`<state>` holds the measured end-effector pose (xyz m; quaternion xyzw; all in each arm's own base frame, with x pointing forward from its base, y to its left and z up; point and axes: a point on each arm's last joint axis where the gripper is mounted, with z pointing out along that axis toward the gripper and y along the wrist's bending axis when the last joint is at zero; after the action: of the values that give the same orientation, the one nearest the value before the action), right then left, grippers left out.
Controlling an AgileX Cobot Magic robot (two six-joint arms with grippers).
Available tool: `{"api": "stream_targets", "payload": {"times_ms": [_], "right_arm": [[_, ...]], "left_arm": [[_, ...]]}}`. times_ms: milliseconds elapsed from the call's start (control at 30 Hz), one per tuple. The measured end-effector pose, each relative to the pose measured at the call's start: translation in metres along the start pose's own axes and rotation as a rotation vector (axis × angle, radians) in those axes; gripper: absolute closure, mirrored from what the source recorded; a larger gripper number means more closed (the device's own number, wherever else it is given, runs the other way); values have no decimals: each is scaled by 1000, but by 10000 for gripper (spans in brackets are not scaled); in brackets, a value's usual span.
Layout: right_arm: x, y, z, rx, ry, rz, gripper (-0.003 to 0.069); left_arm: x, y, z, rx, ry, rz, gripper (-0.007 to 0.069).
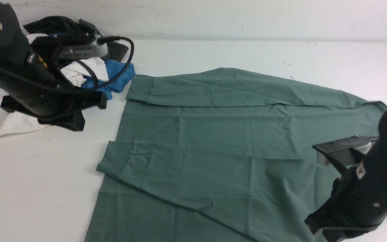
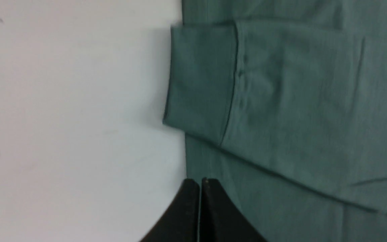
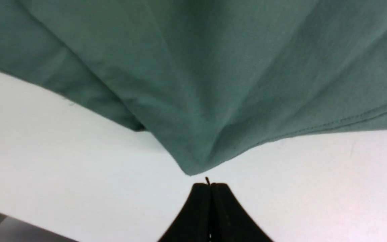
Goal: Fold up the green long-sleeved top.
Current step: Use the left arm to clamp the cuff farthest from it
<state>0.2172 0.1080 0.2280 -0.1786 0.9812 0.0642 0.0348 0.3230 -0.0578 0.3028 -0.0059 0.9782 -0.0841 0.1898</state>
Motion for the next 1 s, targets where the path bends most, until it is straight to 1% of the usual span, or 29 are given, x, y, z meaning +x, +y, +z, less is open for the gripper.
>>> {"api": "stream_targets", "payload": {"times_ms": [33, 100, 133, 200, 233, 300, 433, 567, 600, 633, 667, 700, 733, 767, 833, 867, 900, 1000], "right_arm": [[7, 1, -17, -4, -59, -7, 673], [13, 2, -30, -8, -107, -13, 673], [14, 3, -31, -8, -111, -14, 673], [22, 4, -44, -17, -160, -17, 673], [23, 4, -46, -18, -165, -18, 673], [30, 5, -52, -25, -176, -19, 673], [35, 6, -53, -35, -147, -17, 673], [37, 7, -53, -48, -121, -12, 673], [37, 7, -53, -55, -120, -9, 673], [38, 8, -53, -59, -119, 0, 673], [38, 8, -53, -63, -118, 3, 673], [38, 8, -53, -66, -118, 10, 673], [38, 9, -53, -67, -118, 11, 673], [38, 9, -53, -71, -118, 13, 673], [38, 10, -53, -80, -117, 18, 673], [38, 10, -53, -81, -116, 18, 673], [38, 10, -53, -86, -116, 22, 673], [38, 11, -53, -97, -114, 27, 673]], "left_arm": [[-20, 0, 5, 6, 2, -14, 629], [-39, -1, 15, 7, 11, -18, 629], [-41, -1, 20, 7, 24, -20, 629], [-67, -5, 36, 20, 21, -22, 629], [-71, -5, 39, 21, 21, -22, 629], [-96, -8, 60, 36, 23, -25, 625], [-124, -9, 94, 43, 9, -24, 580], [-145, -8, 135, 42, -7, -18, 481], [-150, -7, 143, 38, -23, -13, 433], [-152, -6, 150, 34, -29, -11, 411], [-154, -5, 156, 29, -35, -10, 375], [-156, -3, 172, 17, -40, -10, 334], [-157, -3, 170, 16, -46, -8, 334], [-158, 0, 182, 3, -50, -16, 284], [-157, 3, 197, -11, -49, -27, 234], [-157, 3, 198, -11, -49, -28, 230], [-156, 4, 205, -11, -50, -33, 209], [-156, 4, 213, -5, -67, -35, 204]]}}
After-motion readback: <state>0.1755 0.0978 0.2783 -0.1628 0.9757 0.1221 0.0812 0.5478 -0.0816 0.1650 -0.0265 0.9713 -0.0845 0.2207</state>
